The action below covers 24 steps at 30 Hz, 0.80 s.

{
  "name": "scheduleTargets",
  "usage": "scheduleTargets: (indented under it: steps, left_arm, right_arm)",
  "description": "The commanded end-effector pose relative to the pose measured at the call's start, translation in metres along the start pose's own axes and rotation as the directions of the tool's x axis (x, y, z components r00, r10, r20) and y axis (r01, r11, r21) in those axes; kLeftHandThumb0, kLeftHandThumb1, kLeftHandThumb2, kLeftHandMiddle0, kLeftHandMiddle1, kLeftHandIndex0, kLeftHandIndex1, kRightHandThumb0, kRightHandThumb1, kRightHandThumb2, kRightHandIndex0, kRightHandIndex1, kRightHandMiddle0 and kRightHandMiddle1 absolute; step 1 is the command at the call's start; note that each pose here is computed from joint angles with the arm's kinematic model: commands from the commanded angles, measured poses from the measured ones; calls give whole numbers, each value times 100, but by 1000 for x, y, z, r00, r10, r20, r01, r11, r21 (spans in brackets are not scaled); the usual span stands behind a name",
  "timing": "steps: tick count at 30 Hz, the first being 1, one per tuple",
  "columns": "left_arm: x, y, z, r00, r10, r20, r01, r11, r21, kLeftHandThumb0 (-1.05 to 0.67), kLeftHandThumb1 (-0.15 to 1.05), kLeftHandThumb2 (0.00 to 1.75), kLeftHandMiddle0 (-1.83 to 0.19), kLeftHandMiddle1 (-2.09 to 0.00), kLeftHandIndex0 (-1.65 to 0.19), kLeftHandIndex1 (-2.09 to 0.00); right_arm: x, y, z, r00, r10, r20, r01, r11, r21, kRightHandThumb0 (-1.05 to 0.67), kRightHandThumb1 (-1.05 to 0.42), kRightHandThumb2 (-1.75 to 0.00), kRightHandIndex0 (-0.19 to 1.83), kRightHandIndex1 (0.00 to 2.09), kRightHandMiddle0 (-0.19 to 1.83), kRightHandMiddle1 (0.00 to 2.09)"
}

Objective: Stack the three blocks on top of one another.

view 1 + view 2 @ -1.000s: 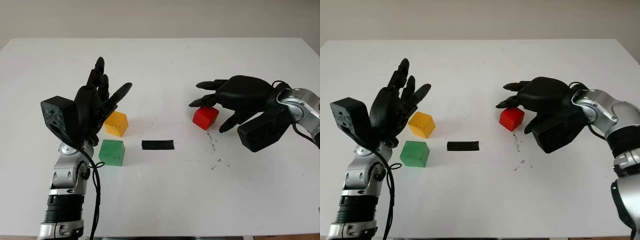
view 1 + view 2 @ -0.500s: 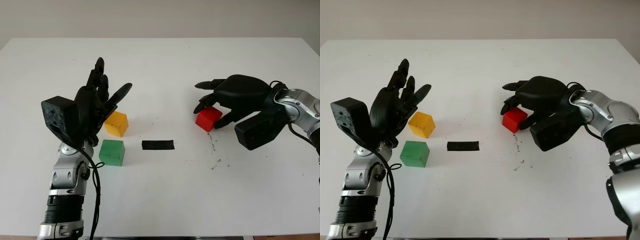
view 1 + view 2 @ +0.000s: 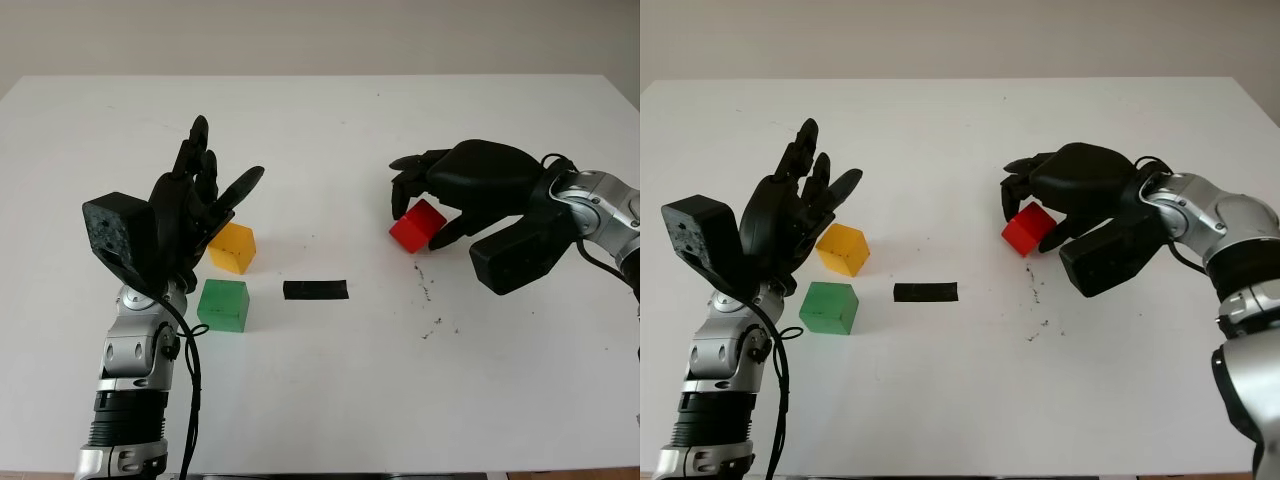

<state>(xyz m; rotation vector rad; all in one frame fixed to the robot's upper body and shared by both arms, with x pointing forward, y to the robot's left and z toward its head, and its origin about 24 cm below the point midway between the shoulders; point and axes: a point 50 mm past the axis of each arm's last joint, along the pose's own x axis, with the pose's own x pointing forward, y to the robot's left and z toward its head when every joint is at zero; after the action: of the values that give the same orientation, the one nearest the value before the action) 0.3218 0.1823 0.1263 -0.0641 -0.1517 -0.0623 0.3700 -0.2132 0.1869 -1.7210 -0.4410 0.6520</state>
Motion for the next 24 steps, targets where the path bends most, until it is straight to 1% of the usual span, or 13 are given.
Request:
scheduleTargets:
  steps: [1, 4, 6, 9, 10, 13, 15, 19, 20, 22, 23, 24]
  left_arm:
    - [-2, 2, 0, 1000, 5, -1, -5, 1000, 2, -75, 90, 5, 10, 0, 6, 0]
    - [-2, 3, 0, 1000, 2, 1, -2, 1000, -3, -74, 90, 5, 11, 0, 7, 0]
    - [-1, 3, 0, 1000, 0, 3, 0, 1000, 1, -73, 90, 5, 11, 0, 7, 0]
    - [-1, 4, 1, 1000, -1, 6, 1, 1000, 0, -73, 90, 5, 11, 0, 7, 0]
    - [-1, 5, 1, 1000, -2, 6, 2, 1000, -2, -73, 90, 5, 12, 0, 7, 0]
    - [-1, 5, 1, 1000, 6, 4, -6, 1000, -6, -74, 91, 6, 10, 0, 5, 0]
    - [-1, 5, 1, 1000, 11, 3, -11, 1000, -10, -74, 92, 6, 11, 0, 5, 0]
    - [-1, 5, 1, 1000, 30, -7, -29, 999, 14, -73, 98, 9, 7, -1, 2, 0]
    - [-1, 5, 1, 999, 35, -9, -35, 999, 17, -75, 100, 10, 6, -1, 1, 0]
    - [-1, 4, 1, 999, 34, -9, -34, 999, 11, -78, 103, 12, 5, 0, 0, 0]
    - [-1, 3, 1, 999, 33, -9, -33, 999, 1, -81, 104, 15, 6, 0, 1, 0]
    - [-2, 3, 1, 999, 32, -9, -32, 999, -5, -84, 104, 22, 7, 0, 2, 0]
  right_arm:
    - [2, -15, 1, 998, -63, 20, 62, 998, 31, -41, -97, -5, 27, 5, 35, 139]
    - [5, -21, 10, 994, -78, 74, 73, 995, 69, -42, -98, -5, 27, 5, 35, 137]
    - [8, -25, 20, 987, -90, 135, 84, 995, 56, -41, -97, -5, 28, 6, 36, 136]
    - [16, -34, 41, 966, -87, 245, 86, 996, 14, -42, -96, -5, 28, 6, 37, 137]
    - [17, -36, 45, 961, -84, 264, 87, 996, 1, -43, -96, -5, 30, 7, 38, 137]
    - [24, -40, 57, 950, -58, 306, 68, 998, -20, -43, -94, -5, 31, 6, 43, 129]
    - [29, -42, 66, 939, -51, 340, 63, 998, -24, -43, -94, -5, 31, 6, 44, 128]
    - [37, -45, 79, 918, -58, 391, 78, 996, -33, -44, -93, -5, 29, 5, 46, 132]
    - [40, -46, 83, 914, -57, 402, 78, 996, -35, -39, -96, -6, 29, 5, 47, 136]
    - [44, -47, 89, 904, -57, 423, 80, 996, -38, -36, -100, -7, 30, 5, 46, 140]
    - [46, -46, 93, 895, -63, 441, 93, 995, -47, -35, -100, -7, 31, 6, 46, 141]
    - [47, -45, 96, 889, -67, 454, 103, 993, -54, -39, -98, -5, 33, 7, 45, 141]
